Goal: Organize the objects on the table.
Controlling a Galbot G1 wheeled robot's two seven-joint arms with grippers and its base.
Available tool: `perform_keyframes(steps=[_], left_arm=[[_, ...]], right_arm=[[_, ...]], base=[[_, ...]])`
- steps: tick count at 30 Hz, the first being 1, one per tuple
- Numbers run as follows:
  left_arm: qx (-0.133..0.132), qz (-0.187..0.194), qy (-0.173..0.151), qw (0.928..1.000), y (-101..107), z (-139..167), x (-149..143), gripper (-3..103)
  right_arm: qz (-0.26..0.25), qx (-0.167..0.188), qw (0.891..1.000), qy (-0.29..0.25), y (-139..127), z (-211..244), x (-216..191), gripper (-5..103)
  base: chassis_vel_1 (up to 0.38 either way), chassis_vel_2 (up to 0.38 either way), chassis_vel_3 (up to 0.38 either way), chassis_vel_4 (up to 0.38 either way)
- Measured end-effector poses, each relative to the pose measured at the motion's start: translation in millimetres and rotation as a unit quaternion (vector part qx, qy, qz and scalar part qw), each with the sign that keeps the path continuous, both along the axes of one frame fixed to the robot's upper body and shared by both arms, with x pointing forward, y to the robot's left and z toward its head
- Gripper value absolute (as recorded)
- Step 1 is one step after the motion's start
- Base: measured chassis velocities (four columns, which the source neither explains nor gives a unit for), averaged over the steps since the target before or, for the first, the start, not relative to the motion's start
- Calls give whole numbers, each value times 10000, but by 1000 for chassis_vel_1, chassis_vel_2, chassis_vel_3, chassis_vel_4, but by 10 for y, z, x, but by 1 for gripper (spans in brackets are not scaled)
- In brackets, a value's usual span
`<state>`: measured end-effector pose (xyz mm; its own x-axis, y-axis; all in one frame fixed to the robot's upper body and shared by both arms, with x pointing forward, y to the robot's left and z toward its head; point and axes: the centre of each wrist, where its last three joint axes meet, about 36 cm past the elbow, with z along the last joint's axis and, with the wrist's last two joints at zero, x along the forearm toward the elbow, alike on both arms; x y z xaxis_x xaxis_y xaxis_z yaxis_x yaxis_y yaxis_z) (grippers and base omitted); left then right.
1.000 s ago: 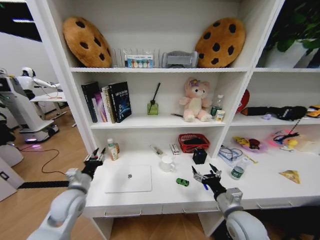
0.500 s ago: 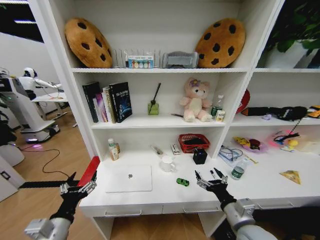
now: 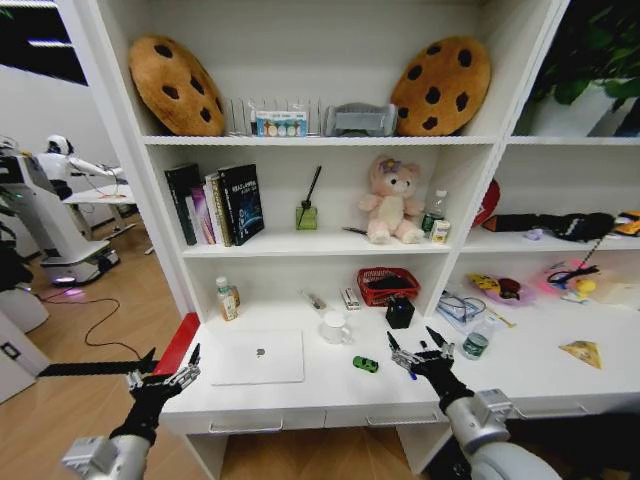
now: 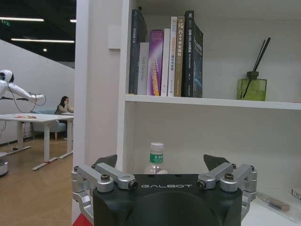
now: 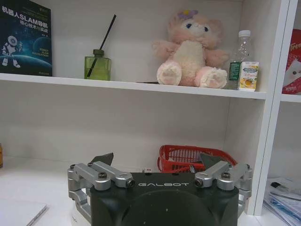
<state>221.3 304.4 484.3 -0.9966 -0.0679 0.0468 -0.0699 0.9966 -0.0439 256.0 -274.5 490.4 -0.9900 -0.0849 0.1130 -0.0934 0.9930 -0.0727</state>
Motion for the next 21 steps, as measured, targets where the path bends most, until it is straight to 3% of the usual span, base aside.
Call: perform_keyframes(steps=[21], left_arm=[[-68, -36, 78, 9999, 13, -77, 36, 100]], right_arm=[[-118, -216, 9997, 32, -101, -16, 66, 100]], base=[[-17, -15, 19, 19]])
